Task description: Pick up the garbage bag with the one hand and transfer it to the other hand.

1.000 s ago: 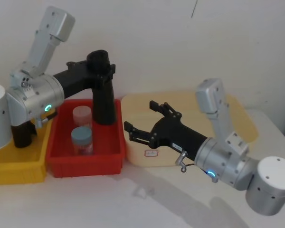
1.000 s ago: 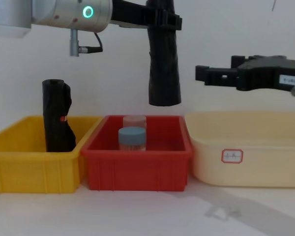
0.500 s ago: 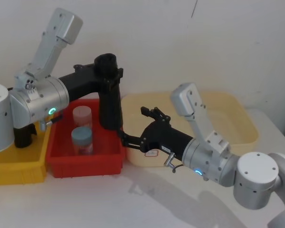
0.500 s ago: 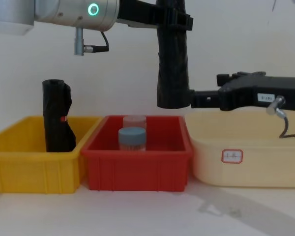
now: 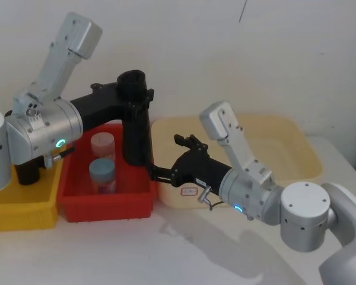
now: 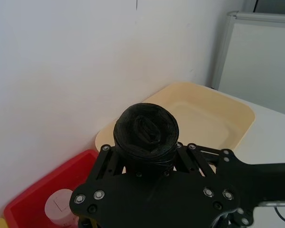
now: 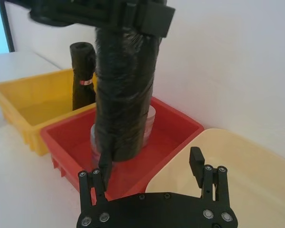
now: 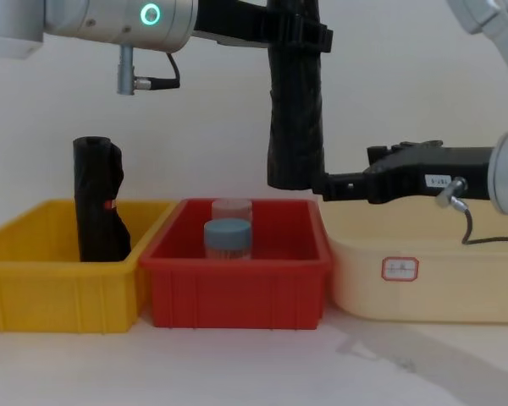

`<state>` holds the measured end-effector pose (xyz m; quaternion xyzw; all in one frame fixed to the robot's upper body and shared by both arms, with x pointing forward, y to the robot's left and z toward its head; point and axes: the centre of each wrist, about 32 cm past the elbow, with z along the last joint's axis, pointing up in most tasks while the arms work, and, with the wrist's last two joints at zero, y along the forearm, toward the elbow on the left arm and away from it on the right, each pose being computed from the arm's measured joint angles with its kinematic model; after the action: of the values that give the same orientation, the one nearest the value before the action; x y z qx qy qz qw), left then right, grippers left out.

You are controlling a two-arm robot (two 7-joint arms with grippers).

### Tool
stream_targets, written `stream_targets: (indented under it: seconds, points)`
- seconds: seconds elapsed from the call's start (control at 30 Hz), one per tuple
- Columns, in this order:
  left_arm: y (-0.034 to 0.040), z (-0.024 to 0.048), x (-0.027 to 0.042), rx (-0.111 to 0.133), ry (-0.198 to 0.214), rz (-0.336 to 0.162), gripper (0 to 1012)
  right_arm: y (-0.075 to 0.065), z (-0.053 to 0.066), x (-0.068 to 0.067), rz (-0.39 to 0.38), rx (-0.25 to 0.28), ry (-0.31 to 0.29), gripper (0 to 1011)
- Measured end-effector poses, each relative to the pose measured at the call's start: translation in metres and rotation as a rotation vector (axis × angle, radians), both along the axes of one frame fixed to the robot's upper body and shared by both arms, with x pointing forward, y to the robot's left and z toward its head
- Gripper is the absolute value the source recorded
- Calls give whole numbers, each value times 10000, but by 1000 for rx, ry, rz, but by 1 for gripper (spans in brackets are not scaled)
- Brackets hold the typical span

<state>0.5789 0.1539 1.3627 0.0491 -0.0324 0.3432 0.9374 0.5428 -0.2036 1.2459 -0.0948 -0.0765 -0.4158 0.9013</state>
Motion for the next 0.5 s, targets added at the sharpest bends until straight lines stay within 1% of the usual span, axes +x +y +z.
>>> stream_targets:
  seconds: [0.27,0.5]
  points:
    - [3,-11,-25,1,-5,-7,377,48,42,60,-5,5,14,1000]
    - [-14,-24,-54,-4,-11,-16,377,88,88,82,-1,12,24,1000]
